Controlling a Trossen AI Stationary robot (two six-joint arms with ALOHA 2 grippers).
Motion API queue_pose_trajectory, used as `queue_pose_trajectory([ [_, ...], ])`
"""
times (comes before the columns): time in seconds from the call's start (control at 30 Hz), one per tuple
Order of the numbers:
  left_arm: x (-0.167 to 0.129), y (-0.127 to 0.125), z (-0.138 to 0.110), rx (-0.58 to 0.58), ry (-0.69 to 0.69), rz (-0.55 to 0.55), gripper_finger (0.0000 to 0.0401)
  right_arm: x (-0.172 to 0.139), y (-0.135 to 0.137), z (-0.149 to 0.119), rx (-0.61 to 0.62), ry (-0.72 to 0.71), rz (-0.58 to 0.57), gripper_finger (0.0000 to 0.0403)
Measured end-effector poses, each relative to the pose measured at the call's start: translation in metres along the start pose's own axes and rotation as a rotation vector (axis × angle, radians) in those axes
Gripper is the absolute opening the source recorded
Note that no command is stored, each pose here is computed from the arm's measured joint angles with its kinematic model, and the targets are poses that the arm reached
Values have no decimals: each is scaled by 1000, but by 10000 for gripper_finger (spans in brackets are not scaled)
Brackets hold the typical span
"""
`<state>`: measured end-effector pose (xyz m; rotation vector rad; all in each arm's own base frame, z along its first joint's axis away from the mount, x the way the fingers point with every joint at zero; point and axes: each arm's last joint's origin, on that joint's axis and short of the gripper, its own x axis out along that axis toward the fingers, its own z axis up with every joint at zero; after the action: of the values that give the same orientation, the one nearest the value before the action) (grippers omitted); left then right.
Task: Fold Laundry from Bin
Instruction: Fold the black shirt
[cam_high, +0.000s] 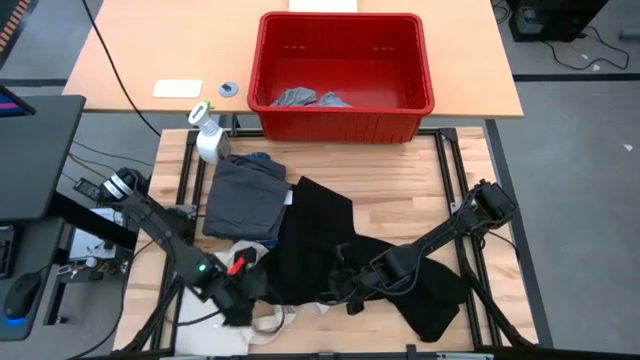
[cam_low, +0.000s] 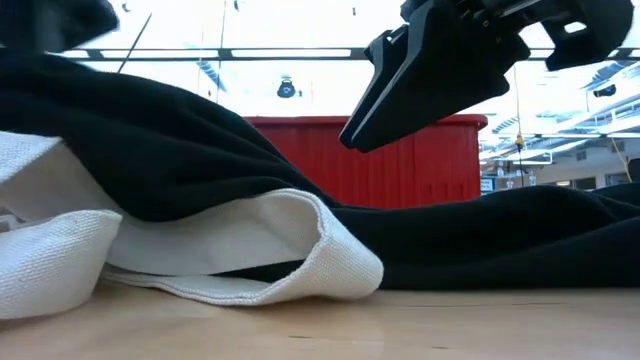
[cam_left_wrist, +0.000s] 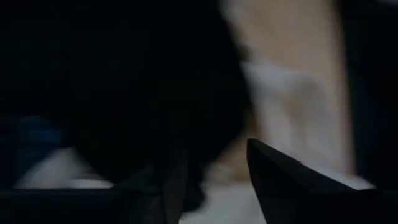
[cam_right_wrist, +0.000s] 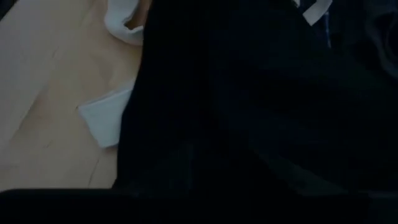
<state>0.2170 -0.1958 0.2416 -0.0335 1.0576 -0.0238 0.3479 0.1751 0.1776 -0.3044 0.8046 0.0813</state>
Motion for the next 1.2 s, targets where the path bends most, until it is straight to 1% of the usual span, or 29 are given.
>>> queue_pose_trajectory([
  [0.07,2,11,5,-32,17,32,184,0,0,0,3,1,8,148],
  [0.13,1,20,8,-35,53,23,186,-1,2,0,6,0,10,147],
  [0.23,-4,30,15,-44,65,-37,187,-2,5,-1,4,2,17,147],
  [0.3,-10,33,18,-37,77,-103,187,-3,7,-1,0,2,22,146],
  [0.37,-17,35,22,-27,42,-114,187,-3,9,-1,-3,-2,26,146],
  [0.4,-19,37,23,-29,18,-92,187,-4,10,-1,-4,-4,27,146],
  [0.5,-18,43,21,-17,-18,29,187,-4,11,0,4,-10,29,146],
  [0.6,-2,43,14,15,27,56,188,-4,11,0,36,-14,31,146],
  [0.67,13,38,9,20,57,11,188,-4,12,0,59,-13,33,146],
  [0.8,34,16,1,31,129,-216,188,-6,16,0,65,-14,39,146],
  [0.9,39,-4,-8,39,181,-326,188,-7,19,-1,59,-17,37,146],
  [1.0,37,-21,-17,71,217,-419,188,-8,20,-1,56,-18,40,146],
  [1.07,34,-27,-22,99,237,-453,188,-8,21,-1,62,-19,42,146],
  [1.2,24,-26,-22,53,236,-471,188,-8,21,-1,81,-19,41,146],
])
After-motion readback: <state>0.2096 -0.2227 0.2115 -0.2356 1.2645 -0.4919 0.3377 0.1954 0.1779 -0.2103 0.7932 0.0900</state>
